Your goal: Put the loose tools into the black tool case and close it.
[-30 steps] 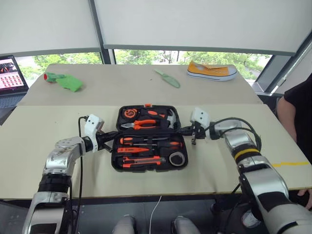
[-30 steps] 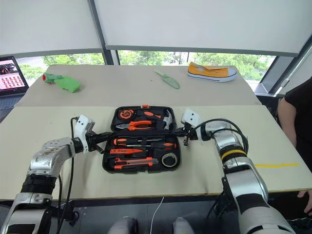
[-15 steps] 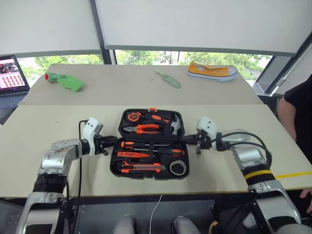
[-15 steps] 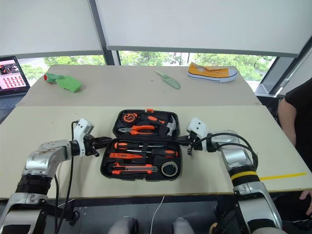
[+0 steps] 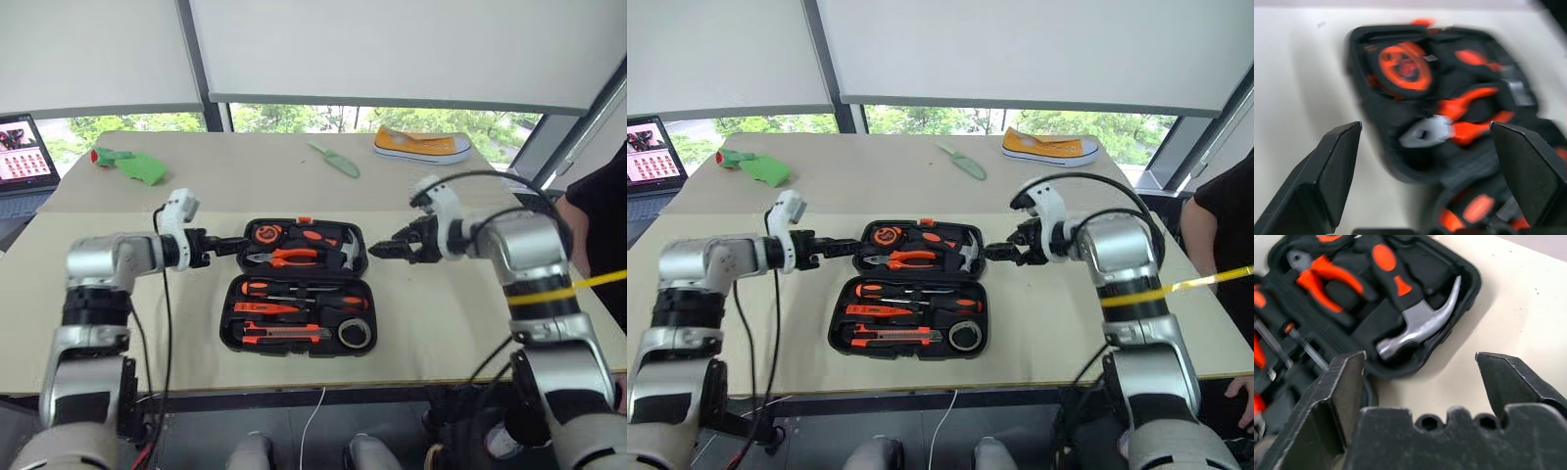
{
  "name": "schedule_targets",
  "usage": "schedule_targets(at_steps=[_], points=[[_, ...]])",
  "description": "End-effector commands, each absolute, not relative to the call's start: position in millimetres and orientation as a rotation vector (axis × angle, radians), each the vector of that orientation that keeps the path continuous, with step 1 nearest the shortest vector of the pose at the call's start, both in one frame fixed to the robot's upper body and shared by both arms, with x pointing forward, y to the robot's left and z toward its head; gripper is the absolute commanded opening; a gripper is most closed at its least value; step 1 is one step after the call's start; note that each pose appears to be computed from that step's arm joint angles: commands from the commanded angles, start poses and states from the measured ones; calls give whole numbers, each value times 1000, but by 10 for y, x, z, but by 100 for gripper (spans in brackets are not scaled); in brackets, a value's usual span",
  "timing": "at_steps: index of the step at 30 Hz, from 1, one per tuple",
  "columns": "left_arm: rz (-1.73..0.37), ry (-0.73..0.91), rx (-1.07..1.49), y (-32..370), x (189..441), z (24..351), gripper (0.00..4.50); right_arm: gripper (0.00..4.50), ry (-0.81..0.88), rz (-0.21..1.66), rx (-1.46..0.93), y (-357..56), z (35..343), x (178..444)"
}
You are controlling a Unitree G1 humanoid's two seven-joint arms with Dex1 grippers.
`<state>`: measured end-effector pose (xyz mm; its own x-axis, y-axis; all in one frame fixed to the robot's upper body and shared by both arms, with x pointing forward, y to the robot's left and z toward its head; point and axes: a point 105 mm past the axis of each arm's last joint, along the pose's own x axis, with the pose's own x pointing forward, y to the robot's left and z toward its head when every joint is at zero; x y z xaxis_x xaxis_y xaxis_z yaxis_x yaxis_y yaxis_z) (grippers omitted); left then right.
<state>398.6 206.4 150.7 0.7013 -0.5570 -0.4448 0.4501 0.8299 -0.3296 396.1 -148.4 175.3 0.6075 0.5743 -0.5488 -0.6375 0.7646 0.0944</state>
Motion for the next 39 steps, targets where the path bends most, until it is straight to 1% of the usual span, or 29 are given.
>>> schedule_targets(at_steps=[1, 4, 12, 15, 16, 17, 18, 20, 22, 23, 24, 25, 26, 27, 28, 29, 32, 33, 34, 36, 39], points=[[-491, 545, -209, 2091, 4135, 1531, 450, 423, 623, 606, -27, -1526, 1691, 4132], [-485, 542, -227, 2070, 4183, 1528, 450, 423, 648, 592, -21, -1476, 1637, 4194], [-501, 557, -248, 2000, 4210, 1445, 450, 423, 696, 613, 19, -1277, 1494, 4235], [-484, 550, -255, 2017, 4229, 1439, 377, 352, 718, 588, 27, -1279, 1437, 4250], [-480, 546, -256, 2021, 4236, 1440, 343, 322, 725, 582, 24, -1284, 1419, 4253], [-474, 540, -264, 2028, 4243, 1443, 290, 273, 735, 575, 22, -1292, 1398, 4250], [-471, 537, -271, 2030, 4248, 1444, 268, 253, 742, 570, 21, -1297, 1385, 4249], [-469, 532, -282, 2031, 4252, 1447, 193, 183, 748, 565, 27, -1300, 1377, 4249], [-470, 535, -299, 2032, 4237, 1424, 117, 112, 714, 559, 55, -1298, 1419, 4278], [-469, 537, -306, 2039, 4226, 1405, 74, 76, 662, 557, 63, -1295, 1474, 4317], [-466, 533, -309, 2050, 4220, 1392, 46, 45, 593, 571, 71, -1273, 1552, 4356], [-460, 505, -314, 2064, 4230, 1401, 6, 10, 491, 601, 62, -1239, 1668, 4394], [-460, 468, -324, 2073, 4244, 1426, 1, 3, 404, 624, 48, -1214, 1767, 4414], [-462, 392, -332, 2086, 4270, 1495, 1, 3, 309, 661, 18, -1183, 1870, 4408], [-463, 339, -336, 2097, 4283, 1545, 1, 3, 250, 684, -5, -1164, 1930, 4395], [-486, 241, -328, 2100, 4280, 1639, 1, 3, 169, 717, -38, -1149, 2009, 4352], [-585, 3, -279, 2080, 4154, 1847, 1, 3, -62, 793, -189, -1142, 2154, 4169], [-634, -94, -239, 2063, 4067, 1916, 1, 3, -124, 814, -298, -1161, 2121, 4083], [-652, -145, -181, 2067, 3993, 1917, 1, 3, -183, 841, -402, -1174, 2067, 3986], [-671, -200, -108, 2078, 3868, 1871, 1, 3, -248, 879, -562, -1232, 1909, 3821], [-675, -243, 59, 2138, 3685, 1742, 1, 3, -329, 860, -723, -1378, 1719, 3650]])
